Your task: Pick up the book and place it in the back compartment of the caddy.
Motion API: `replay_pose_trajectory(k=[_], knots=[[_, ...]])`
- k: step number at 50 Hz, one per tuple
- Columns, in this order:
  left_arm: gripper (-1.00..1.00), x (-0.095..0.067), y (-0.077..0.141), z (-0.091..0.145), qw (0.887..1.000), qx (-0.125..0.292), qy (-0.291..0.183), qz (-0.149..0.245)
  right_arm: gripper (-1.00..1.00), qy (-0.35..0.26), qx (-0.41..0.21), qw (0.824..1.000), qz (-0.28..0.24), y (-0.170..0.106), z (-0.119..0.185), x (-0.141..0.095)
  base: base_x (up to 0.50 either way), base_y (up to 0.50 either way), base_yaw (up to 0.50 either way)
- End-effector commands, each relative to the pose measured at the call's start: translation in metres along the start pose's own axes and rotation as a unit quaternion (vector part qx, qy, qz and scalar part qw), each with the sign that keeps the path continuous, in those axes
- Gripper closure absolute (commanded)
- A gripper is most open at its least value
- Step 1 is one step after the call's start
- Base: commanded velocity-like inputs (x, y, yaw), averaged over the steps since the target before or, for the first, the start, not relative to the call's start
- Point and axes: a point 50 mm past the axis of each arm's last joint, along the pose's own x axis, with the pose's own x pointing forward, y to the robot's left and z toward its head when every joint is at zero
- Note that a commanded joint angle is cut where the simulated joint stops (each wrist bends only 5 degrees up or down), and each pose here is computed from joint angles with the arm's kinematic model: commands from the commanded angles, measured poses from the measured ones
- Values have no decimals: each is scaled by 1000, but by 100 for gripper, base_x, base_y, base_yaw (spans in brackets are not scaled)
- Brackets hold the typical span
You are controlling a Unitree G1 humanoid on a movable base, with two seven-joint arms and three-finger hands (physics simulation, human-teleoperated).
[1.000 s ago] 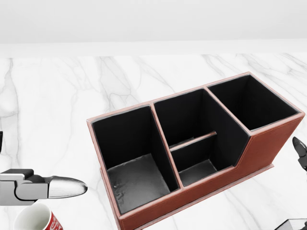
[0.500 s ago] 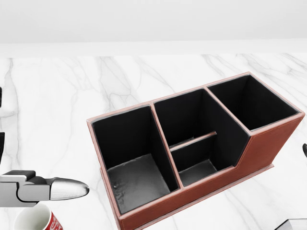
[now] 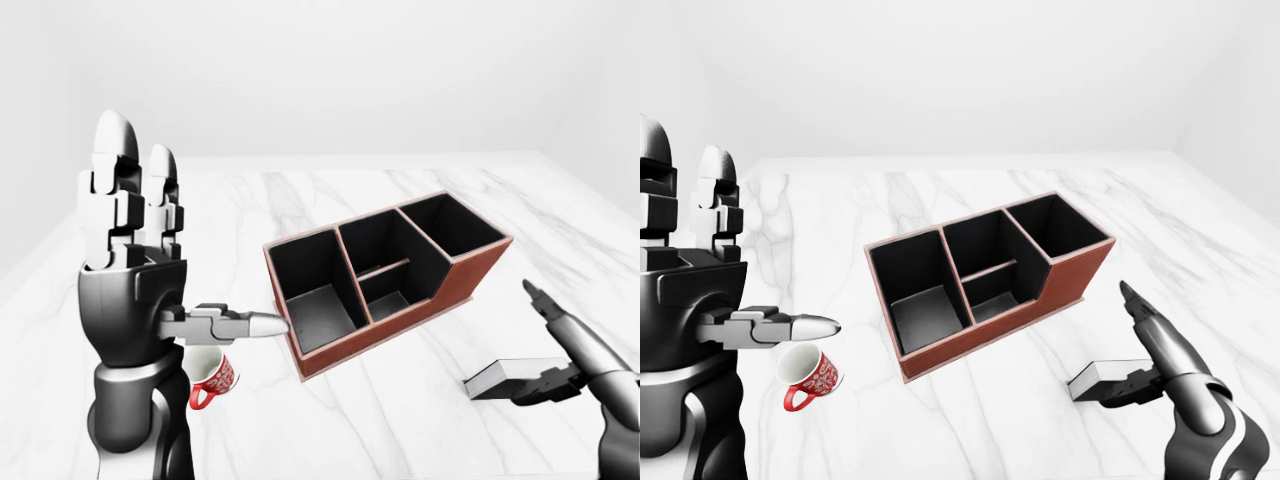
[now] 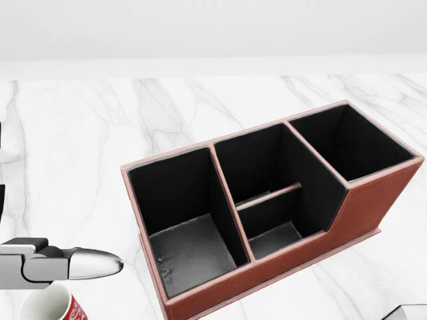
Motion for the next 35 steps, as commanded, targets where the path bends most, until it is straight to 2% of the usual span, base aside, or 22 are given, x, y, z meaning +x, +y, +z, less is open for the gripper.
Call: replay_pose_trajectory(k=[1,35], knots=[[-100,0,0,0,1000,0,1,0,-100,8,0,1000,-3,-3,-4,0,0,0,0],[-100,0,0,0,1000,0,-1,-2,-100,32,-2,999,-5,-7,-16,3,0,0,0]])
